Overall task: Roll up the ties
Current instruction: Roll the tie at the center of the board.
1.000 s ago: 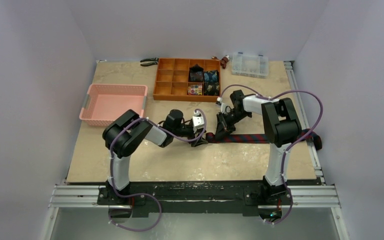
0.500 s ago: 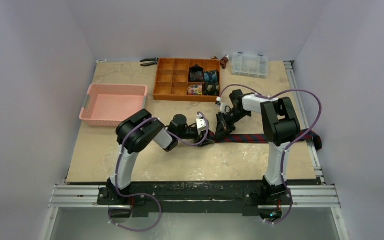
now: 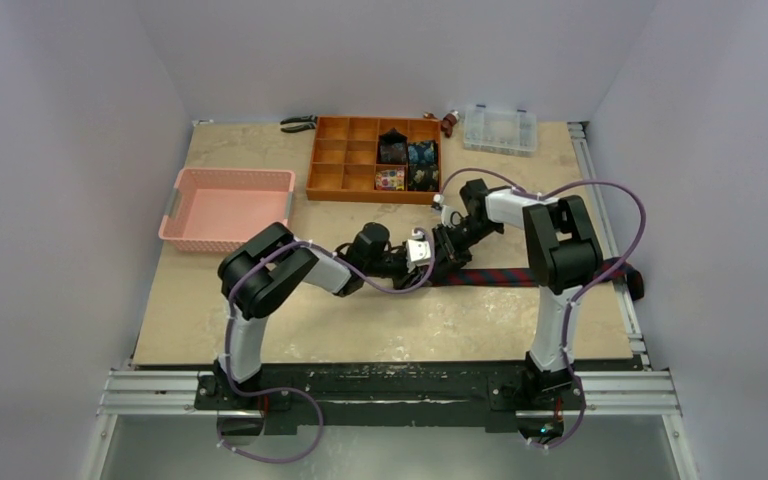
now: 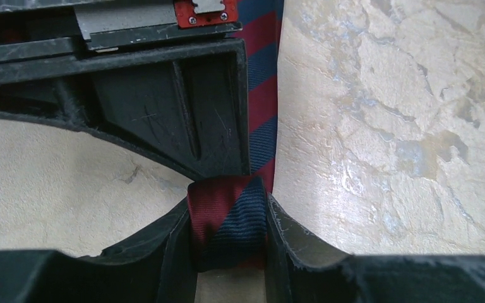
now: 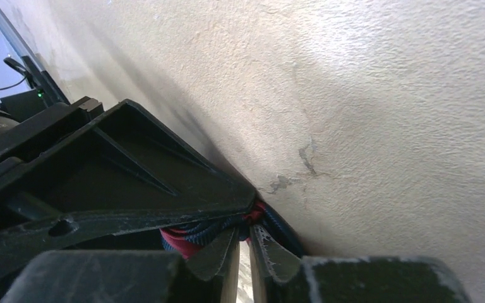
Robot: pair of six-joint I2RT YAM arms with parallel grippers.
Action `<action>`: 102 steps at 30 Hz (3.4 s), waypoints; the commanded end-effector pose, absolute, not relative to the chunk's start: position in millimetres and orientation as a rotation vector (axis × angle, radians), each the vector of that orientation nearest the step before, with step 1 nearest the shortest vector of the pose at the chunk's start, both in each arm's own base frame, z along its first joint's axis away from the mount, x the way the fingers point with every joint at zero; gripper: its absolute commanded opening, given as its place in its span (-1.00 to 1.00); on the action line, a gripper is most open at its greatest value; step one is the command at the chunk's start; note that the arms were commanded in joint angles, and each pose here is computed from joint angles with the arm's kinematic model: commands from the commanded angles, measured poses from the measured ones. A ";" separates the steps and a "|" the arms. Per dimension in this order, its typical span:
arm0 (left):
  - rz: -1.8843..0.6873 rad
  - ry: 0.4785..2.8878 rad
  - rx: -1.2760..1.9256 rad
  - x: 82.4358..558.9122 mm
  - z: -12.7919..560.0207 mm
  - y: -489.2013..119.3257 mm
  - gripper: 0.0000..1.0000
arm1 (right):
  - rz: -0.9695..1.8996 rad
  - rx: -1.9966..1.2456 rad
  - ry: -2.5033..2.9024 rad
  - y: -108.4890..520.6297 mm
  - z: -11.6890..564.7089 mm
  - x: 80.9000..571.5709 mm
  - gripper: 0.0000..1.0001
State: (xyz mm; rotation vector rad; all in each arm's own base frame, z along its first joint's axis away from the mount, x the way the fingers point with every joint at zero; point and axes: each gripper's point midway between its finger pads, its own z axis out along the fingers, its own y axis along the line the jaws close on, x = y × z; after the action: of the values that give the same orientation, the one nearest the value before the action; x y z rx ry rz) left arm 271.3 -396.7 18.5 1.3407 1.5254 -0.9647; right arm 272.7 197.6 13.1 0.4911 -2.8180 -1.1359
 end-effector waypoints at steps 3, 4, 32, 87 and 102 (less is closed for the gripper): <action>-0.824 1.844 1.596 239.3 -46.7 -351.8 -0.60 | -1.111 0.605 -2.905 171.3 24.9 282.7 -0.47; -0.815 1.875 1.613 236.9 -51.0 -347.2 -0.61 | -1.140 0.606 -2.896 169.9 31.9 282.5 -0.41; -0.733 1.946 1.717 240.5 -60.7 -339.8 -0.56 | -1.461 0.456 -2.742 195.5 40.2 276.9 -0.37; -0.703 1.842 1.466 266.0 -47.5 -338.3 -0.62 | -0.976 0.701 -2.935 198.0 -13.3 309.7 -0.88; -0.519 1.903 1.683 263.4 -58.1 -317.6 -0.65 | -1.460 0.466 -2.769 209.8 59.2 284.0 -0.21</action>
State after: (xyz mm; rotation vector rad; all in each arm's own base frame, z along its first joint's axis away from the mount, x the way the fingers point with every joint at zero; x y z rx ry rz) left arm 292.0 -379.6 17.8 1.4912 1.6000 -0.6875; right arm 282.7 190.7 43.4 0.4698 -2.8382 -1.2793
